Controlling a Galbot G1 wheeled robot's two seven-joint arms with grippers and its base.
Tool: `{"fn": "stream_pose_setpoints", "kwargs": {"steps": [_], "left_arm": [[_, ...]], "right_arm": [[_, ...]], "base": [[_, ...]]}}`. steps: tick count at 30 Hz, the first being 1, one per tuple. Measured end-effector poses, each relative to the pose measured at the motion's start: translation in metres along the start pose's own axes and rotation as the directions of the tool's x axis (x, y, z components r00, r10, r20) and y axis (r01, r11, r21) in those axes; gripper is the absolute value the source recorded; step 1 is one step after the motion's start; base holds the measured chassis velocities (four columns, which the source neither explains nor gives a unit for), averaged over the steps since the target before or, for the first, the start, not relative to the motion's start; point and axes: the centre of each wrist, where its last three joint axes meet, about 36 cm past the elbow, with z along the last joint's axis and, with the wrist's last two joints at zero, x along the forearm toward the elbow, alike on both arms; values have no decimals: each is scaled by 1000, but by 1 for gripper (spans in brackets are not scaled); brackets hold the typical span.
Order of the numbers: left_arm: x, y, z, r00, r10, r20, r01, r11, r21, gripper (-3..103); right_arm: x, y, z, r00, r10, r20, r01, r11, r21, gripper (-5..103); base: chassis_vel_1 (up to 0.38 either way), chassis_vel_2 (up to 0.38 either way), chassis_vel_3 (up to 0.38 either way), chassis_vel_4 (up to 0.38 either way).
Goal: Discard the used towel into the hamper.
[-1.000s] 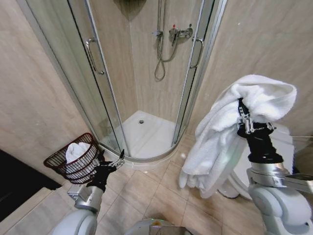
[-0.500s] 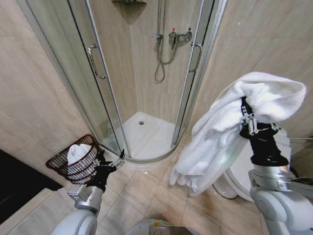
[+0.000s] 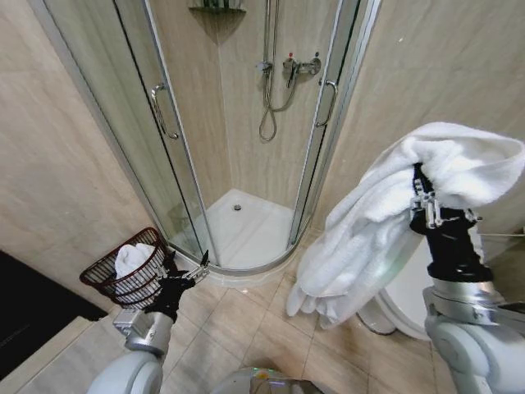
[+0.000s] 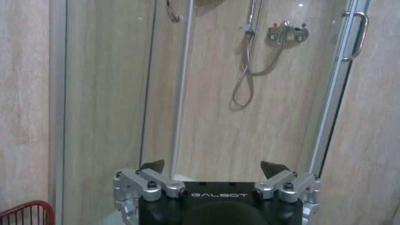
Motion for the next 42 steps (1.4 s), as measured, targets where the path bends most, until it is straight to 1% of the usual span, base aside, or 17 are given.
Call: {"fn": "stream_pose_setpoints", "kwargs": {"steps": [4,7,10,15,42], "left_arm": [[0,0,0,1000,0,0,0,1000,0,100],[0,0,0,1000,0,0,0,1000,0,100],[0,0,0,1000,0,0,0,1000,0,100],[0,0,0,1000,0,0,0,1000,0,100],[0,0,0,1000,0,0,0,1000,0,100]], "right_arm": [[8,3,3,1000,28,-1,-28,999,-18,18],[9,3,3,999,33,3,-33,999,-19,18],[7,3,3,999,39,6,-39,998,-42,18],[6,4,3,999,44,-3,-45,998,-52,18],[5,-2,0,999,36,-8,-37,999,-16,18]], "base": [[0,0,0,0],[0,0,0,0],[0,0,0,0],[0,0,0,0],[0,0,0,0]]}}
